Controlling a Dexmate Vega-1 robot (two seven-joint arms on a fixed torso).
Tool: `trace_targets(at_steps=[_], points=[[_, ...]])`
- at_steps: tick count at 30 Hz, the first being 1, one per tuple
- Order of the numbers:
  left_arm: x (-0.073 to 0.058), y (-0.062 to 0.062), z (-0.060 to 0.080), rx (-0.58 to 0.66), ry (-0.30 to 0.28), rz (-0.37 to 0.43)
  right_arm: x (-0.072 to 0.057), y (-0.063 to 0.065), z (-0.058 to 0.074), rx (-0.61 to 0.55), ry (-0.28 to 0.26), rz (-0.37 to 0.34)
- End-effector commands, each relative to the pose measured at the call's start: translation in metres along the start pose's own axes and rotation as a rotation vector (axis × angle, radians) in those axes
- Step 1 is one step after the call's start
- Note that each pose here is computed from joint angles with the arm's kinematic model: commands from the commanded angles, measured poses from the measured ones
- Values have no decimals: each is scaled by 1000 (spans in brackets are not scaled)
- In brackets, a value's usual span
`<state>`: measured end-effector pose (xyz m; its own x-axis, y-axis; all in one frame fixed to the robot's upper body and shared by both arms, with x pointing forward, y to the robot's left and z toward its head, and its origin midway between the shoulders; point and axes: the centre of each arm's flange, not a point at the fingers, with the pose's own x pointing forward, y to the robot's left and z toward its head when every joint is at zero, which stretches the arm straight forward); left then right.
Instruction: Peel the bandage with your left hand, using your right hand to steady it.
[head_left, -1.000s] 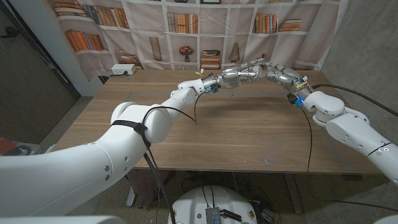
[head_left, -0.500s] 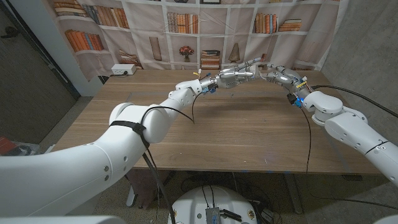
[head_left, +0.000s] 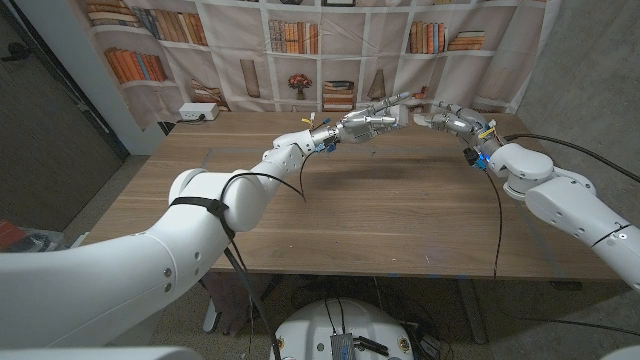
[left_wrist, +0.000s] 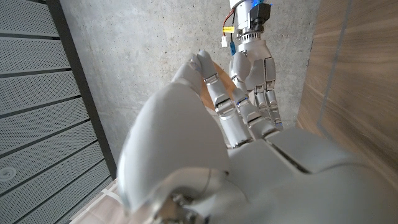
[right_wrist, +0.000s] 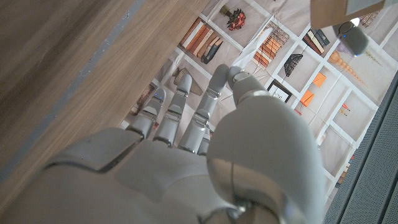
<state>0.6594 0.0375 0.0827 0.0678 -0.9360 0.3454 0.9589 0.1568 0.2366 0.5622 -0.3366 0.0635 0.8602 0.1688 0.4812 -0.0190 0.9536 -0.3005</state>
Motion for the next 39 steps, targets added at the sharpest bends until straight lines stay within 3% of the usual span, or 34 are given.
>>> trace_targets(at_steps=[1,5,12,23,34,39], points=[[-46,8,21,80,-60,-20,-8,-3,7,-28,26,-70],[-65,10,26,95,-75,-25,-10,-2,6,-32,43,-90],[-84,12,31,110,-121,-14,-16,5,8,-35,46,-118],[-90,4,34,143,-160,-53,-19,23,19,-48,28,-114],[-95,2,31,161,-190,-47,-5,27,13,-35,17,-71],[-98,6,30,177,-167,-24,3,25,11,-40,16,-53]])
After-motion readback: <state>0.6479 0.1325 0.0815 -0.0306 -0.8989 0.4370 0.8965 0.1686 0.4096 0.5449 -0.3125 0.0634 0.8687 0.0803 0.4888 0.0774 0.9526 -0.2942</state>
